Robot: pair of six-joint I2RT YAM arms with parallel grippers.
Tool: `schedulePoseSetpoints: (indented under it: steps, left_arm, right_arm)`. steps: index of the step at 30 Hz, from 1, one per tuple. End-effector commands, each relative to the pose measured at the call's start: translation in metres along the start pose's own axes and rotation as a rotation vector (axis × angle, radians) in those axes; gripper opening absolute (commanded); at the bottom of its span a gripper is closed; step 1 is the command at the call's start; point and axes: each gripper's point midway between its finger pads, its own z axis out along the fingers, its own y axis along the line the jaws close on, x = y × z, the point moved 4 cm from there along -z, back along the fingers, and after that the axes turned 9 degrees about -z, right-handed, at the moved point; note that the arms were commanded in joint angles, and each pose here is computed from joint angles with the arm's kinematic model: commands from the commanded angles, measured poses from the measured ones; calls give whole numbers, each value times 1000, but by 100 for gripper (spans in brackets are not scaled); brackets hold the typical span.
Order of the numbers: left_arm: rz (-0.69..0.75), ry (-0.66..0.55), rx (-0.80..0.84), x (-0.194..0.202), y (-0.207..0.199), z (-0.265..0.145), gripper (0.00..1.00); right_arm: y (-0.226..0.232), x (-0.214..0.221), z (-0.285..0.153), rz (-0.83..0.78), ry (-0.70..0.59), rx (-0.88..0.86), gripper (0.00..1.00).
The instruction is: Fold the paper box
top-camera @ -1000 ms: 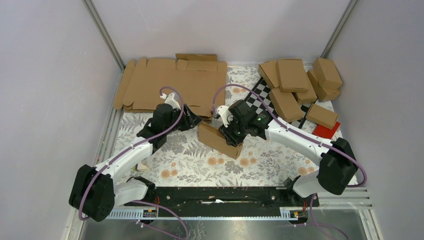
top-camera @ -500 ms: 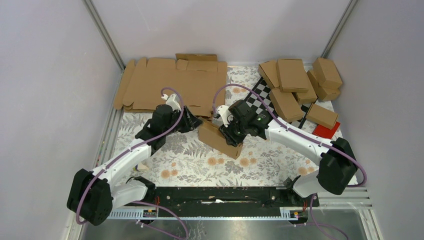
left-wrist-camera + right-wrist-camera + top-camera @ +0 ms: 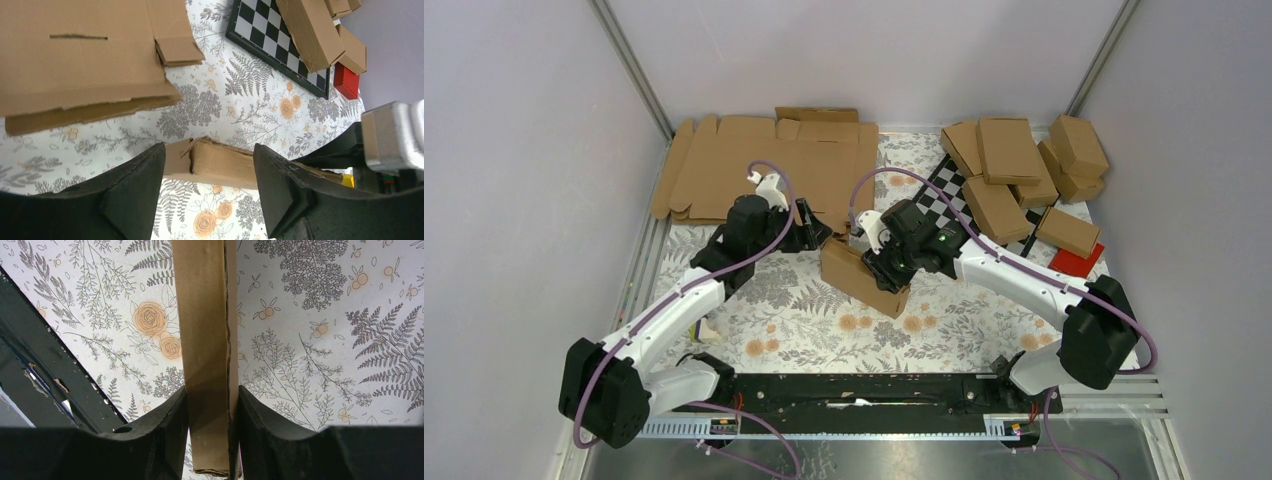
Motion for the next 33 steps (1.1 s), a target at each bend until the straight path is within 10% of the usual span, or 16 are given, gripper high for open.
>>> schedulePoseSetpoints:
  steps: [1, 17, 33]
  left_arm:
    - [105, -47, 81, -30, -27, 6, 66]
    - [65, 108, 11, -13, -17, 20, 20]
    - [73, 146, -55, 6, -9, 20, 18]
  right_arm:
    - [1, 6, 1, 26, 49, -14, 44]
    - [1, 5, -1, 27, 56, -13, 43]
    - [1, 6, -1, 31, 55, -14, 43]
